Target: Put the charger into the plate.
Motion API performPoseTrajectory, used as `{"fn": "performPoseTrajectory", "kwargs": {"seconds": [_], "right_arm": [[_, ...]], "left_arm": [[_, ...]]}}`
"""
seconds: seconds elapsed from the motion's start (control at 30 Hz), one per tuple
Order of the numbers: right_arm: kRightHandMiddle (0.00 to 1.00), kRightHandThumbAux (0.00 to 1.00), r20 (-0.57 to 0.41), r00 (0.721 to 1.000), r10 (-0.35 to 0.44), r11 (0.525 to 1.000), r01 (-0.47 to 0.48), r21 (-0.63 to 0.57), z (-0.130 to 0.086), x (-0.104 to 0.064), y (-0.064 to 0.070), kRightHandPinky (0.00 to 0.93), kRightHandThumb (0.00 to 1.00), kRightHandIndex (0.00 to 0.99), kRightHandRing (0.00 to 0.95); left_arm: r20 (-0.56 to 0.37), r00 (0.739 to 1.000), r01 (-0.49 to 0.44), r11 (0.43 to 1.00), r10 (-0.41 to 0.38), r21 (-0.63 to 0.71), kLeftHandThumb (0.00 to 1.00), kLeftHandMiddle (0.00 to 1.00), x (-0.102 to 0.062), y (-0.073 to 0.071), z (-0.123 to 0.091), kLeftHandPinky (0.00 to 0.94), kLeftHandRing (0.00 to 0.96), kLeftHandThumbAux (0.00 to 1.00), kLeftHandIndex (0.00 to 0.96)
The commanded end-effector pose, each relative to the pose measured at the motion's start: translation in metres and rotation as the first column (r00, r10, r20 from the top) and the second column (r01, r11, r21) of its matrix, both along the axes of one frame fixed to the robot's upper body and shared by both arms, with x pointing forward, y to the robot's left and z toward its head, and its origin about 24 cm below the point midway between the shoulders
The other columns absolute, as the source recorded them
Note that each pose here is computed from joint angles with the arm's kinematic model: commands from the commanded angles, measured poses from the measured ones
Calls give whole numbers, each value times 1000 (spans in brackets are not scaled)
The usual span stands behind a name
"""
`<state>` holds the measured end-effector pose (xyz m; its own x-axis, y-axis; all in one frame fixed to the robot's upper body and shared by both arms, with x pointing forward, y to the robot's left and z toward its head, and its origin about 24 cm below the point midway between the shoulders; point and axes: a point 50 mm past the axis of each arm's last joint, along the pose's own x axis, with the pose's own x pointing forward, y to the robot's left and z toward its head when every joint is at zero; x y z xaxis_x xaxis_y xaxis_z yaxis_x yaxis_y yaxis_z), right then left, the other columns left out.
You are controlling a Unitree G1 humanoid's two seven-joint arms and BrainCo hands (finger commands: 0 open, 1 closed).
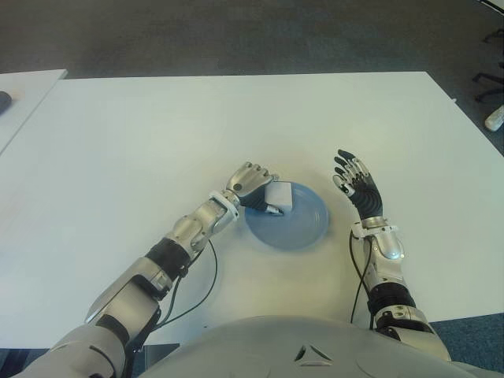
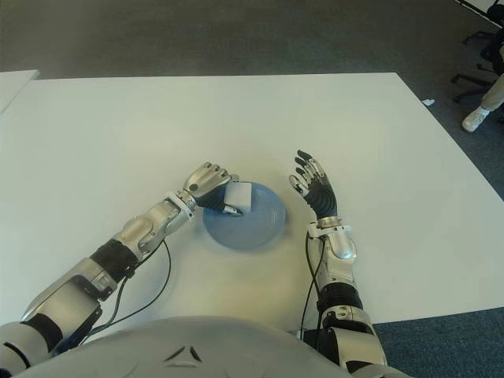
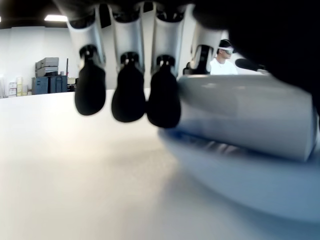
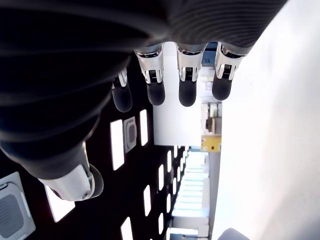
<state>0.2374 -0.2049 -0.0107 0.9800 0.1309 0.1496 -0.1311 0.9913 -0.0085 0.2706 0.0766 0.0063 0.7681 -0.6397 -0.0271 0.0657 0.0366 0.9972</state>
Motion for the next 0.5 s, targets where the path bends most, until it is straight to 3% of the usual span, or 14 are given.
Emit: {"fn": "performPoseTrajectory", "kwargs": {"seconds": [0.03,0.27,0.37,0.5], "right_arm": [[101,666,-205,979,-20,993,44,112,-47,-43,21,65,248,121,80],[101,666,-204,979,-20,993,44,112,-47,-45,21,65,248,121,80],[101,666,-203,979,-20,993,44,113,-47,-45,22,65,248,121,80],[101,666,-203,979,-20,993,44,112,-46,-45,22,65,248,121,80]], "left_arm": [[-6,1000,18,999,-18,35,750,748,-2,0,-7,665,740,688,447],[-9,999,42,998,-41,40,753,741,-9,-7,-15,637,729,687,448],[-29,999,43,999,-42,31,832,574,-10,-8,-16,607,709,664,439],[-74,997,33,999,-32,18,853,536,-11,-10,-18,577,713,656,448]]}}
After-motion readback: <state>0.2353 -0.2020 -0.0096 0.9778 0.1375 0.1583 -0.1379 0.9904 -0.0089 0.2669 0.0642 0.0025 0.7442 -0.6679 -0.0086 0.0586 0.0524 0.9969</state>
